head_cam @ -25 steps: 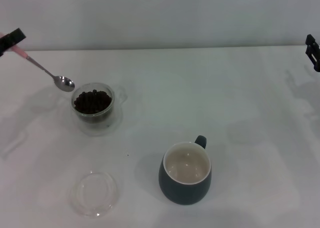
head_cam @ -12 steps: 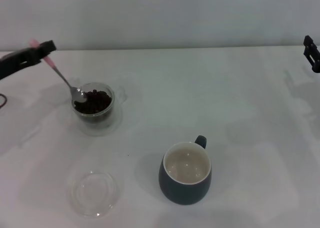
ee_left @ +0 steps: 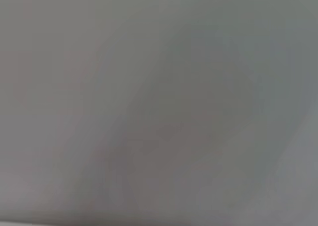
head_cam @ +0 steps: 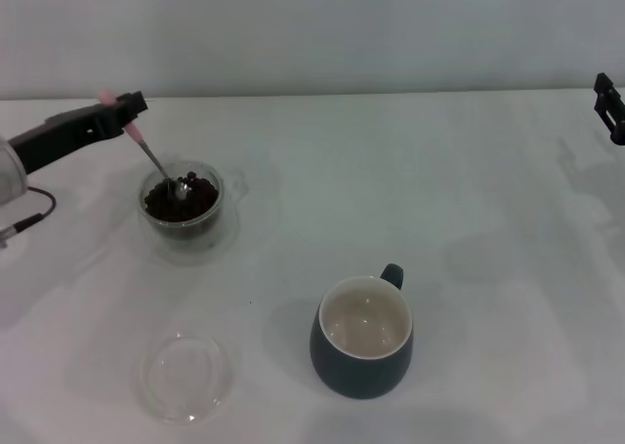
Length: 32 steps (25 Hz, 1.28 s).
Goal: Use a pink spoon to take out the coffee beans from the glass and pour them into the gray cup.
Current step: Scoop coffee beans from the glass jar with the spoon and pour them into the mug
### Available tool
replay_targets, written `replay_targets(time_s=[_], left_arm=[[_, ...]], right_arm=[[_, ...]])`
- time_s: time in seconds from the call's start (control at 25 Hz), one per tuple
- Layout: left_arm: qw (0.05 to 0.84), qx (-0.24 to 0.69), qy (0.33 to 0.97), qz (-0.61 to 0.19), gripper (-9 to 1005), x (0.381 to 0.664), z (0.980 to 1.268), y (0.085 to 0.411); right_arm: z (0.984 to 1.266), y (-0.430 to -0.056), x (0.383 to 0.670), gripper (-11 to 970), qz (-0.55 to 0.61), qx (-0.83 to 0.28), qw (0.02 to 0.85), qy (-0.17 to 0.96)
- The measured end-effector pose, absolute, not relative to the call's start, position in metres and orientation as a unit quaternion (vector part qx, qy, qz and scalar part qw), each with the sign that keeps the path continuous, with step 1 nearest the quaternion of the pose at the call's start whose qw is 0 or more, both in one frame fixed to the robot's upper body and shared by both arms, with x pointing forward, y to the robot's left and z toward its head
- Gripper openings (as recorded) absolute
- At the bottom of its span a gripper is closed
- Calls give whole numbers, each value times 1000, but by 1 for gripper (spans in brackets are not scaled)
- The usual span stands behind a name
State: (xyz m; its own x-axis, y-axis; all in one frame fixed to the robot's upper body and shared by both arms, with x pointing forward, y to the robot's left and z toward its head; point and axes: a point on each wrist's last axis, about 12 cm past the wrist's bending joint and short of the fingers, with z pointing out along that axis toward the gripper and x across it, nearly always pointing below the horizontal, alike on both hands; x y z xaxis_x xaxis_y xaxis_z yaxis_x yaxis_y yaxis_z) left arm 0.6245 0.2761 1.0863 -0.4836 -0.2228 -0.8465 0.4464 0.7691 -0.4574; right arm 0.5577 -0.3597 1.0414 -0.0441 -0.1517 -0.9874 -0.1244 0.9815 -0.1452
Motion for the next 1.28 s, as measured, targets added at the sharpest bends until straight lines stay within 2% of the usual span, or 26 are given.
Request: replay_targets(time_s=[0.32, 0.84, 1.0, 1.28], left_arm=[[494, 51, 800, -336, 133, 620, 1077, 268], [457, -33, 804, -379, 134, 616, 1069, 264], [447, -83, 795, -402, 134, 612, 1066, 269], [444, -112, 785, -417, 134, 606, 1064, 277]], right_arm=[[1042, -359, 559, 555, -9, -96, 685, 722], [1041, -360, 558, 554, -10, -95, 683, 724], [1041, -360, 558, 554, -11, -95, 682, 725], [1041, -359, 559, 554, -10, -97, 681, 725]])
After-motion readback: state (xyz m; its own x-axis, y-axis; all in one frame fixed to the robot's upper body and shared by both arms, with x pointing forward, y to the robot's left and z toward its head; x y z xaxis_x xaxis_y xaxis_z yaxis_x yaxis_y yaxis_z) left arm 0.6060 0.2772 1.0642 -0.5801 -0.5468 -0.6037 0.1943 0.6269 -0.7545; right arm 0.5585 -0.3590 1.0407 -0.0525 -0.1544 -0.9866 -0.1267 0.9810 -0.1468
